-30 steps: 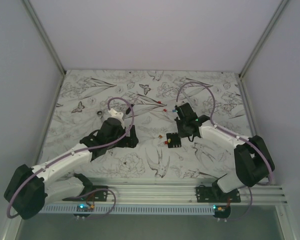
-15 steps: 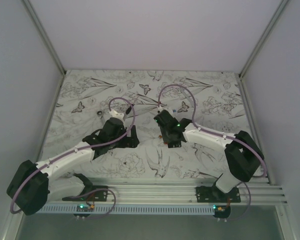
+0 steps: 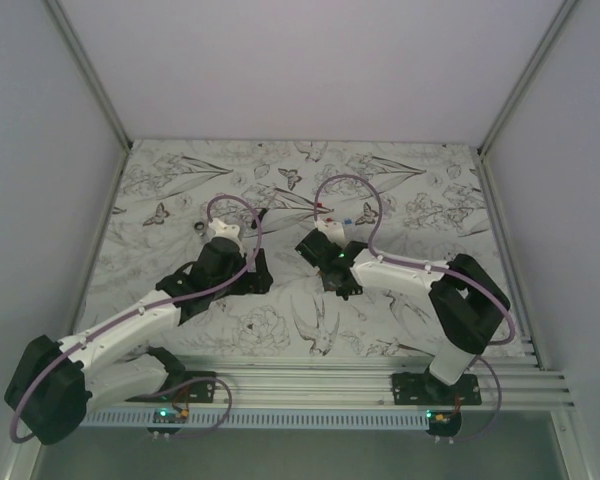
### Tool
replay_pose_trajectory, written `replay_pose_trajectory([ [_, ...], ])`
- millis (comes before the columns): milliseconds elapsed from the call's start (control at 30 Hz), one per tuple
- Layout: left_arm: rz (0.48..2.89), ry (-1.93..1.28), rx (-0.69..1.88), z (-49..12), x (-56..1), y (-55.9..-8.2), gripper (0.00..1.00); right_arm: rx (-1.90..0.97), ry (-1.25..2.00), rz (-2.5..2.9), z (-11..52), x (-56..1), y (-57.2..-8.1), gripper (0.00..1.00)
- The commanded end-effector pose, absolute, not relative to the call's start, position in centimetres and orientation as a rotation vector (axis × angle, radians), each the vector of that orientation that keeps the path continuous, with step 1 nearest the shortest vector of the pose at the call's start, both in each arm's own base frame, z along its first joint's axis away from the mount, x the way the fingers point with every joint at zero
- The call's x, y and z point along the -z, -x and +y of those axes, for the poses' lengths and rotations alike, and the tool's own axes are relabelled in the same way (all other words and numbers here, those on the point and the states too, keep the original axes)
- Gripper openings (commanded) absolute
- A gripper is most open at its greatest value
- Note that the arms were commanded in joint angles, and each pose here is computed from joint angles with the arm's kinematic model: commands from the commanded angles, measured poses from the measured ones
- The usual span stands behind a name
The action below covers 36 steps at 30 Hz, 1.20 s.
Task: Snap on the fuse box
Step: Pick up the fuse from the fuse box base.
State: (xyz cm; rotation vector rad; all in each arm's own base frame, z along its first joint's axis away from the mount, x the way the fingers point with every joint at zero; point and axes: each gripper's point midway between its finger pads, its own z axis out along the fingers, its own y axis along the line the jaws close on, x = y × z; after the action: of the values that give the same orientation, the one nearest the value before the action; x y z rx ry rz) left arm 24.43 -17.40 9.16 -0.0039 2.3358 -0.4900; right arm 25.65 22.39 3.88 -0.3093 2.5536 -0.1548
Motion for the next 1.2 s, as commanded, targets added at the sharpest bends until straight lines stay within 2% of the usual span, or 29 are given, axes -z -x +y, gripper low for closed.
replay_pose_trajectory([
  [0, 2.358, 0.03, 0.45, -16.4, -8.4, -24.0, 1.0, 0.145, 0.236, 2.488, 23.7, -5.1, -26.9, 0.33],
  [733, 2.353, 0.027, 0.457, -16.5, -8.6, -24.0, 1.0, 0.221, 0.211, 2.491, 23.1, -3.7, -27.2, 0.23],
  [867, 2.35, 0.028, 0.457, -16.4, -8.6, -23.9, 1.0, 0.207, 0.2, 2.476, 22.8, -4.8, -27.1, 0.17],
  [1167, 2.352, 0.029, 0.458, -16.5, -8.6, -24.0, 1.0, 0.139, 0.204, 2.447, 21.7, -7.8, -27.0, 0.1],
])
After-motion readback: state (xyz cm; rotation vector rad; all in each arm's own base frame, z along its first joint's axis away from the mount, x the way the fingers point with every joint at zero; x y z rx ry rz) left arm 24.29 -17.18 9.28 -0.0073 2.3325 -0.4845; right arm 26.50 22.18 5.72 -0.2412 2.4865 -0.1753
